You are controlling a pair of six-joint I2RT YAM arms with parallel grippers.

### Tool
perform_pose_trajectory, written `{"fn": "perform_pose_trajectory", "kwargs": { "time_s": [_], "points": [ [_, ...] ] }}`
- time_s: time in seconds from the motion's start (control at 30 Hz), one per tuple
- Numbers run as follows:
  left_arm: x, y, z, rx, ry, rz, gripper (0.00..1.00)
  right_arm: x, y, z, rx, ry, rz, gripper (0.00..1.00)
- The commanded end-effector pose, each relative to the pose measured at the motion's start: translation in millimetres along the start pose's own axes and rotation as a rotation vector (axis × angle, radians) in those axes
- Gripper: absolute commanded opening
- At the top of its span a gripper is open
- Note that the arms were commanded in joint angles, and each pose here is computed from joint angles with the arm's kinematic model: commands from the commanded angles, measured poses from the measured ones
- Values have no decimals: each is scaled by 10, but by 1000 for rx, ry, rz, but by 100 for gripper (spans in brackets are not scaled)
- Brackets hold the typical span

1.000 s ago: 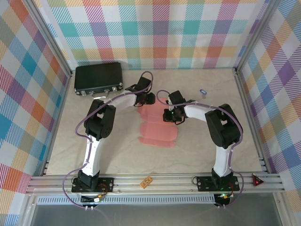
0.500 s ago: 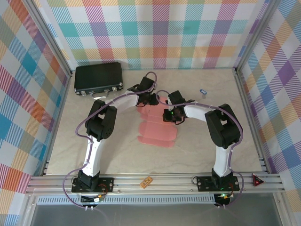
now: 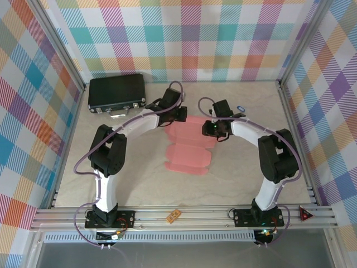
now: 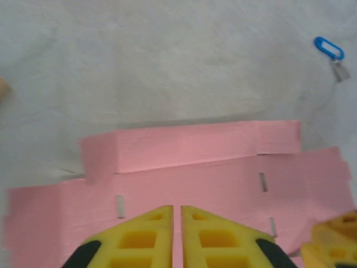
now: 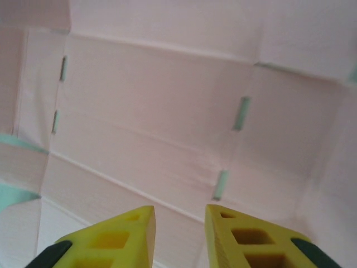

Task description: Fold the paper box

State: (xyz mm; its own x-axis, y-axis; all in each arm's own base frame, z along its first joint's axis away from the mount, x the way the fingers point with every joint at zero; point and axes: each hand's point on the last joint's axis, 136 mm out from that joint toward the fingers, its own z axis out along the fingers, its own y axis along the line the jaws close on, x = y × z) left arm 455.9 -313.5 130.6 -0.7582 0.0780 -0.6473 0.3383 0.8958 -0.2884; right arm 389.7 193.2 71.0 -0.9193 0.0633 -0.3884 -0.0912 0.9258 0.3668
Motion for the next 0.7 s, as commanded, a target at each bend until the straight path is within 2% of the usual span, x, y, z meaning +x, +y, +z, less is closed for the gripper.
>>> {"fn": "perform_pose_trajectory", "kwargs": {
  "time_s": [0.0, 0.13, 0.3, 0.67],
  "points": [
    [350, -202, 283, 74, 96, -20, 0, -157, -146, -41, 49, -7, 39, 33],
    [592, -205, 537, 86, 163, -55, 0, -317, -390, -25, 126, -21, 90, 36],
    [874, -43, 777, 34, 226, -65, 0, -436, -569, 61, 179, -21, 114, 41],
    [1201, 123, 843, -11, 286, -82, 0, -539, -623, 311, 198, 22, 102, 45]
  ]
}}
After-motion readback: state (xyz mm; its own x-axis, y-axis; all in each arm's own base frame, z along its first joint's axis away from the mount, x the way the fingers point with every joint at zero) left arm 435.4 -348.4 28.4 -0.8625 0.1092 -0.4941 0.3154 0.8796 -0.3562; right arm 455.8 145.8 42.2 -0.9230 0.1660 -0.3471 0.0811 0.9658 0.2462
